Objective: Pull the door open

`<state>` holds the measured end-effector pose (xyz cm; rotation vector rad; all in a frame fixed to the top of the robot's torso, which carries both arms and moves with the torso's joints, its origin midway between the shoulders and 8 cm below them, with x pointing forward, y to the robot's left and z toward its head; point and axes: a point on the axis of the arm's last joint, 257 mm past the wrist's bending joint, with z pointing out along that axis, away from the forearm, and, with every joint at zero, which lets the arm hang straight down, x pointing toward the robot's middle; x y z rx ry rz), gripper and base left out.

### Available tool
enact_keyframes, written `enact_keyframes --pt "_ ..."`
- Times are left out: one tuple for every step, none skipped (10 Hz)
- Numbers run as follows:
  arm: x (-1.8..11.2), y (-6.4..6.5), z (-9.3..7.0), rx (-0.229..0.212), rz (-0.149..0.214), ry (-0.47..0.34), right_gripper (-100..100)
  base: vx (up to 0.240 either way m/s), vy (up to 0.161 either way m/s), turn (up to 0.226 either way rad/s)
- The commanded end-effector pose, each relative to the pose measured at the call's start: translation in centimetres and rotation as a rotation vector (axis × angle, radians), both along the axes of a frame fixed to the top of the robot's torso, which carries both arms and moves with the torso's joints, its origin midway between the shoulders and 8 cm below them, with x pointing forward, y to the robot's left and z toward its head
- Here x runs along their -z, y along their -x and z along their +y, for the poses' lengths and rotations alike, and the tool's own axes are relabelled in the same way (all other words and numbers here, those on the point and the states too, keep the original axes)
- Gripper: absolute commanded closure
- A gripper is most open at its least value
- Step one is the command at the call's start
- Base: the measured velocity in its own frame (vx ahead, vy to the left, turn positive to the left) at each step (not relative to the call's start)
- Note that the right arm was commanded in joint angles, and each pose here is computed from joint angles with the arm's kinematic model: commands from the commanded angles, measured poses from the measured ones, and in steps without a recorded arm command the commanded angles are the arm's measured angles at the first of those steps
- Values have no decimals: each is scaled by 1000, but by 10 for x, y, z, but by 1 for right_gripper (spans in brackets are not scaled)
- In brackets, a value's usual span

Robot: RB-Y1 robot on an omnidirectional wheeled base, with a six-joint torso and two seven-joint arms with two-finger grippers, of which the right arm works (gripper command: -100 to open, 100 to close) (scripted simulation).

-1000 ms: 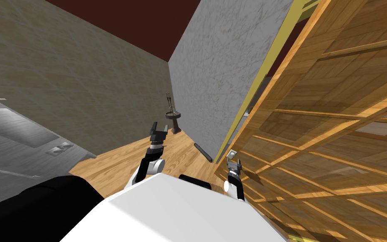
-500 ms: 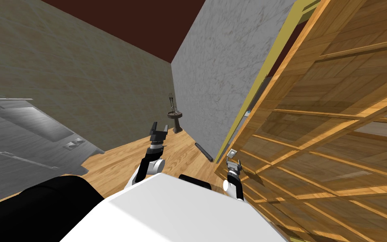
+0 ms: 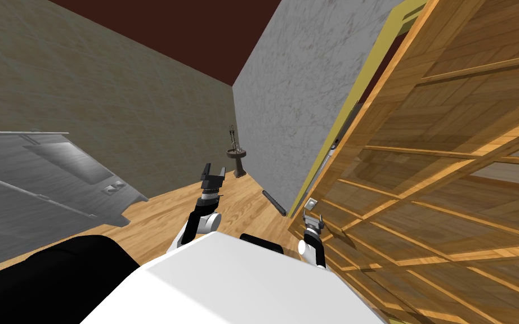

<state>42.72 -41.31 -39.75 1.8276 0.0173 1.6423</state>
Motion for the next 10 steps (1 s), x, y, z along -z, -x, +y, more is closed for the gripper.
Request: enact_keyframes --pt "0 0 0 2 -19 -39 -100 -60 -11 26" --pt "0 0 1 6 -40 -82 -100 -63 -20 48" --pt "0 0 1 6 -42 -85 -100 -45 -15 29" --pt "1 0 2 10 -64 -131 -100 -40 -11 40" --pt "1 0 3 14 -80 -164 -100 -64 -10 79" --pt "1 0 3 14 -86 -175 -100 -48 -10 37" --pt "1 0 3 17 -108 -218 -100 -44 -7 54" --pt "1 1 4 20 -123 -250 -100 -59 -12 62" --pt "1 1 4 20 -128 -258 -100 -44 -11 19" --pt "1 1 5 23 -148 -298 -100 -39 -11 36"
